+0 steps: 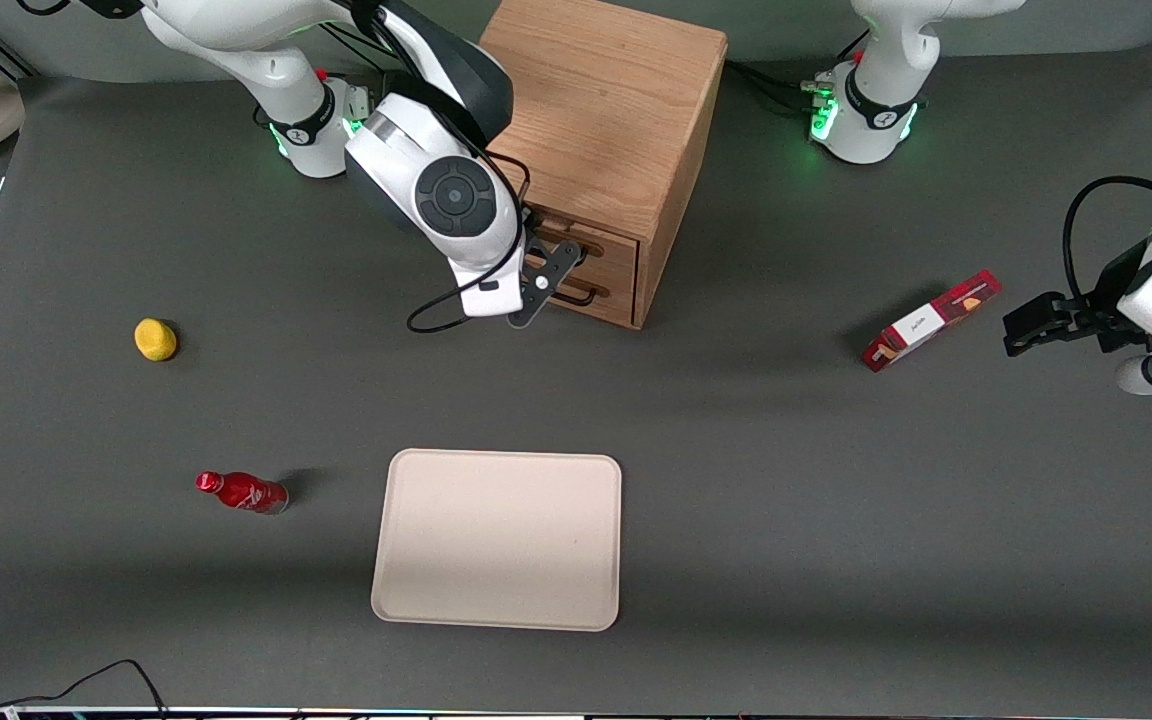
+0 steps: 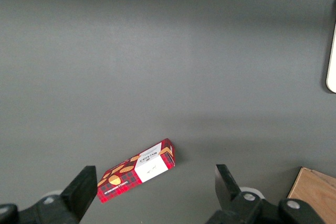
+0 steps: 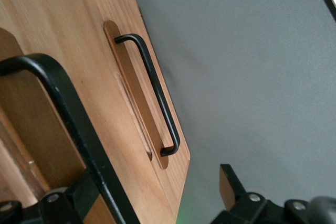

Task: Close top drawer
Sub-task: 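Push the drawer front with the right gripper into the cabinet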

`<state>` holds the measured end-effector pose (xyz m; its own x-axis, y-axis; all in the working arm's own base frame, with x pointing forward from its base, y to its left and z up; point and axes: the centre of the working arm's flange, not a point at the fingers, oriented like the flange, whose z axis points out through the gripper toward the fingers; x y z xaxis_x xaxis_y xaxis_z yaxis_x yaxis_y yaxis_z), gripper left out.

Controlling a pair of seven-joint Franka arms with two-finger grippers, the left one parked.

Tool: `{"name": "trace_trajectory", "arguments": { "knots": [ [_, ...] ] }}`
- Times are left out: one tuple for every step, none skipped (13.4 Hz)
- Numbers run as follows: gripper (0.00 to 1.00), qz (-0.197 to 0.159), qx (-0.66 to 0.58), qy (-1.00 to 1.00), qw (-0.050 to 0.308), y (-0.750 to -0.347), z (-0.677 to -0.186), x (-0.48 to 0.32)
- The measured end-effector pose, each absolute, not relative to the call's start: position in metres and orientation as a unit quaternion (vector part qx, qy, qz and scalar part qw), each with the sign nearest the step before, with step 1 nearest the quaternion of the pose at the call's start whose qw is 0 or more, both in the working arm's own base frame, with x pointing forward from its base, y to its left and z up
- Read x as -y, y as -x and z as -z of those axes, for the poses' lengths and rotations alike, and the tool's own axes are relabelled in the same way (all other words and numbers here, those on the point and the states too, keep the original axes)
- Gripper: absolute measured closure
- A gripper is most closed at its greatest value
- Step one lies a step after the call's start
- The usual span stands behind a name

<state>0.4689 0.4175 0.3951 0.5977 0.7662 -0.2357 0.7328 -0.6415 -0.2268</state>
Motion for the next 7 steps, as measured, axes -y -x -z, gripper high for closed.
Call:
{"name": "trace_trajectory", "arguments": {
  "knots": [
    [0.00,-0.156,0.419,0.893,0.054,-0.470,-0.396,-0.417],
    [0.00,-0.152,0.417,0.894,0.056,-0.472,-0.400,-0.417],
    [0.00,-0.147,0.415,0.896,0.058,-0.476,-0.405,-0.417],
    [0.00,-0.140,0.412,0.898,0.060,-0.479,-0.411,-0.417],
    [0.00,-0.136,0.411,0.900,0.062,-0.480,-0.418,-0.418],
    [0.00,-0.136,0.409,0.900,0.065,-0.480,-0.425,-0.418],
    [0.00,-0.139,0.407,0.900,0.071,-0.480,-0.435,-0.419]
  ]
}}
